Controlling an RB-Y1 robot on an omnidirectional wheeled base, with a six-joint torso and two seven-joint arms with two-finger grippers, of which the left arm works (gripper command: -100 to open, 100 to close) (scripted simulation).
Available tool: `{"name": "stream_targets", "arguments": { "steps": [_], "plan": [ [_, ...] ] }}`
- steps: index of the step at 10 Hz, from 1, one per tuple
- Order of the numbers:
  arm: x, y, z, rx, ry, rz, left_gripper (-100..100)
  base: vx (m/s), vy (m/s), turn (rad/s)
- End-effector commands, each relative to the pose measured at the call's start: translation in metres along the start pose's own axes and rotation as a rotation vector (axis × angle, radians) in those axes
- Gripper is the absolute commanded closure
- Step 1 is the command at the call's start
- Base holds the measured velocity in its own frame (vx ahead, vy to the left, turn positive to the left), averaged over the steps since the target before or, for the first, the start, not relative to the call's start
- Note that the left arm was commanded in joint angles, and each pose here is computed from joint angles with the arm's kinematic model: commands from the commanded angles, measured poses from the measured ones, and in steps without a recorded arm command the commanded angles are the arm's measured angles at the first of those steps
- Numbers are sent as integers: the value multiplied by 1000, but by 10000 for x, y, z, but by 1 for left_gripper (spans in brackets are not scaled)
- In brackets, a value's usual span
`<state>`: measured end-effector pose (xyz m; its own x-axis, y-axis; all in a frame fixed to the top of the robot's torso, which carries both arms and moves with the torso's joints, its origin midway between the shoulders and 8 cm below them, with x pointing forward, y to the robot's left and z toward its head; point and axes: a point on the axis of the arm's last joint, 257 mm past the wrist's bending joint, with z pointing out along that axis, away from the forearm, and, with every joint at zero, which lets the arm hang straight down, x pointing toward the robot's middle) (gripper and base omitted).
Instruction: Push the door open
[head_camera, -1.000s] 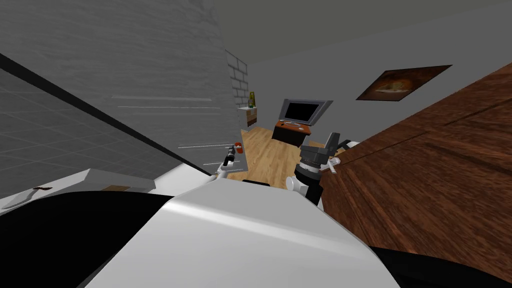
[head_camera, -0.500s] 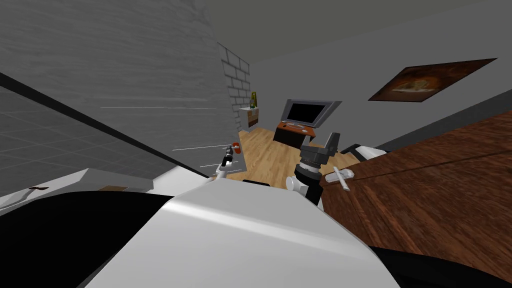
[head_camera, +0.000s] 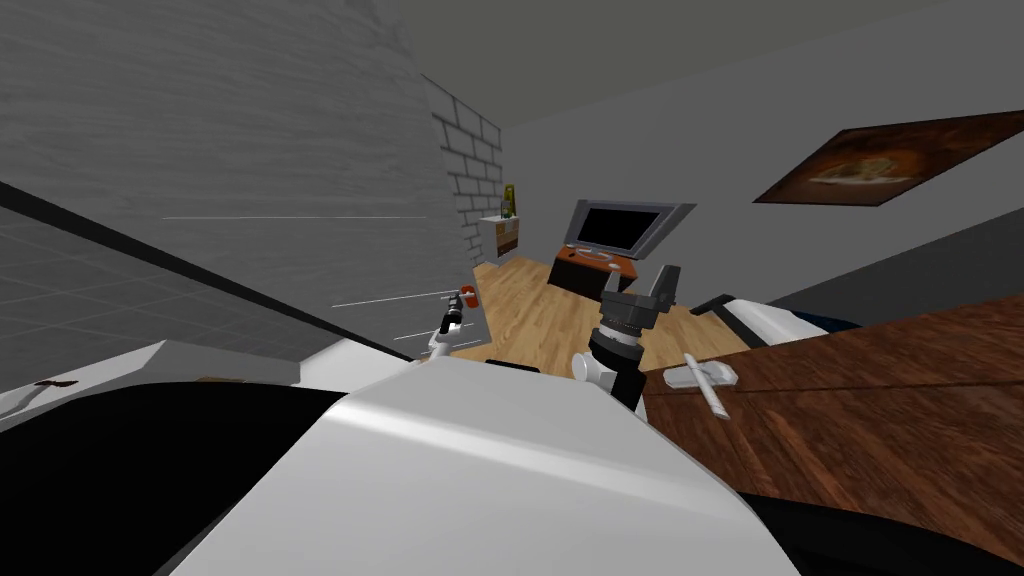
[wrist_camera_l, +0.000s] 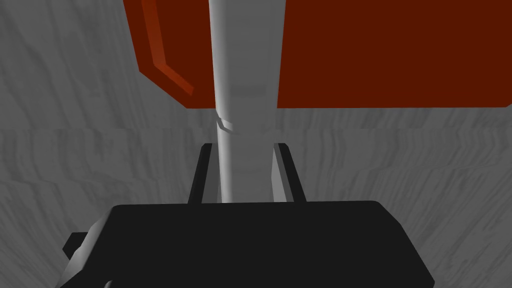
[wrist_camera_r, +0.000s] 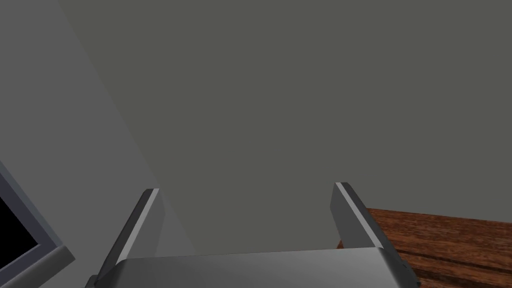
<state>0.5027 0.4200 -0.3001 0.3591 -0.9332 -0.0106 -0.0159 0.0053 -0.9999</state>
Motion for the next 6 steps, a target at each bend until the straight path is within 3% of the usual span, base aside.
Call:
{"name": "stream_targets", "arguments": {
  "steps": [1, 6],
  "plan": [
    [-143, -95, 26, 17, -24, 7, 100, 202, -57, 79],
    [-466, -90, -15, 16, -92, -2, 100, 197, -48, 65]
  ]
}}
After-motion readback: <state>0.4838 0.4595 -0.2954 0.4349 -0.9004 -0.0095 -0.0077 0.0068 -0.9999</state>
